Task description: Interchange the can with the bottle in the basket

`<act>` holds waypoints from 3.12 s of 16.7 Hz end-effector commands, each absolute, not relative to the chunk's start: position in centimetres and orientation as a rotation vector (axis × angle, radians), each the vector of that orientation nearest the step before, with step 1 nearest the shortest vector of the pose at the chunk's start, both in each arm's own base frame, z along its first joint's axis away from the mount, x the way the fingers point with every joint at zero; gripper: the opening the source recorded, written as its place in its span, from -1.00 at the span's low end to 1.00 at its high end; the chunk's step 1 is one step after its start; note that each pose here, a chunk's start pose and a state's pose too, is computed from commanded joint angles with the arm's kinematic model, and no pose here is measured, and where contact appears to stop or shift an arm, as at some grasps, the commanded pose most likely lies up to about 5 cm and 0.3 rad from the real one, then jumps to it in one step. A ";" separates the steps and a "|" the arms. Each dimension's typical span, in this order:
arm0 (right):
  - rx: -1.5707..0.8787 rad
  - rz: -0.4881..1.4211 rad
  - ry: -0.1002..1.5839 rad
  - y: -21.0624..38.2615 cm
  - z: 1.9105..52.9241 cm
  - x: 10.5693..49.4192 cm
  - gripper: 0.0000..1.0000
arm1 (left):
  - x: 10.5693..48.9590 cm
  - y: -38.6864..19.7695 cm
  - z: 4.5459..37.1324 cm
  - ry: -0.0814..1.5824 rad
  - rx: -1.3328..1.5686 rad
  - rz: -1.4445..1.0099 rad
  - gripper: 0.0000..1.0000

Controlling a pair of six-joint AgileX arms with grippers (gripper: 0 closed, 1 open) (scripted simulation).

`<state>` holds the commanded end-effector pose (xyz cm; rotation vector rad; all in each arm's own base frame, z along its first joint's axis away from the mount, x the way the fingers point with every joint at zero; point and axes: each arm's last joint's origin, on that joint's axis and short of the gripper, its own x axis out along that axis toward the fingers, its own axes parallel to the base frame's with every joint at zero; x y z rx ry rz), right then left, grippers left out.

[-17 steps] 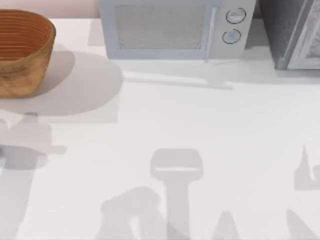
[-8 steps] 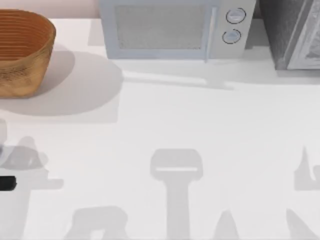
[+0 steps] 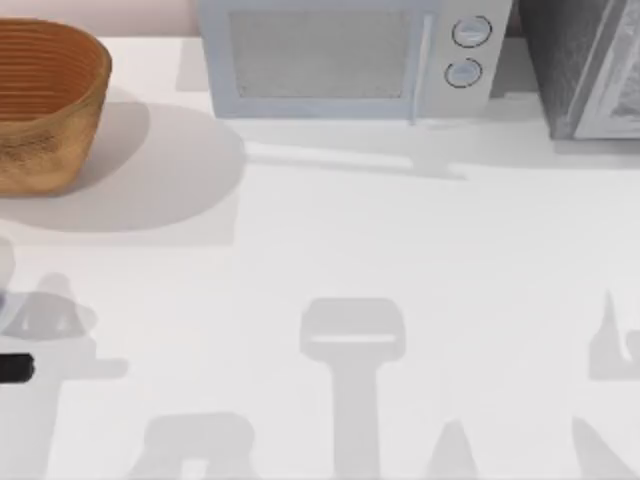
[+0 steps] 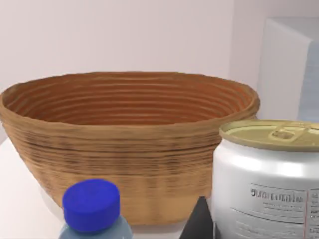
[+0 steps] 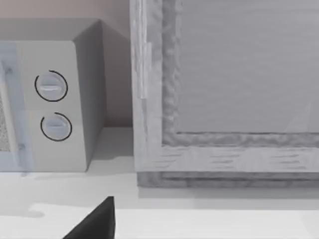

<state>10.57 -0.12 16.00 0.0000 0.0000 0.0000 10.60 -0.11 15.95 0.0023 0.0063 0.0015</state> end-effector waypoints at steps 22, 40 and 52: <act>0.000 0.000 0.000 -0.1 16.0 10.6 1.00 | 22.6 -4.3 28.5 -0.219 0.011 -0.639 -1.00; 0.000 0.000 0.000 -0.1 16.0 10.6 1.00 | 36.0 -9.9 21.2 -0.230 0.076 -1.116 -1.00; 0.000 0.000 0.000 -0.1 16.0 10.6 1.00 | 39.6 -14.1 8.3 -0.112 0.052 -1.442 -1.00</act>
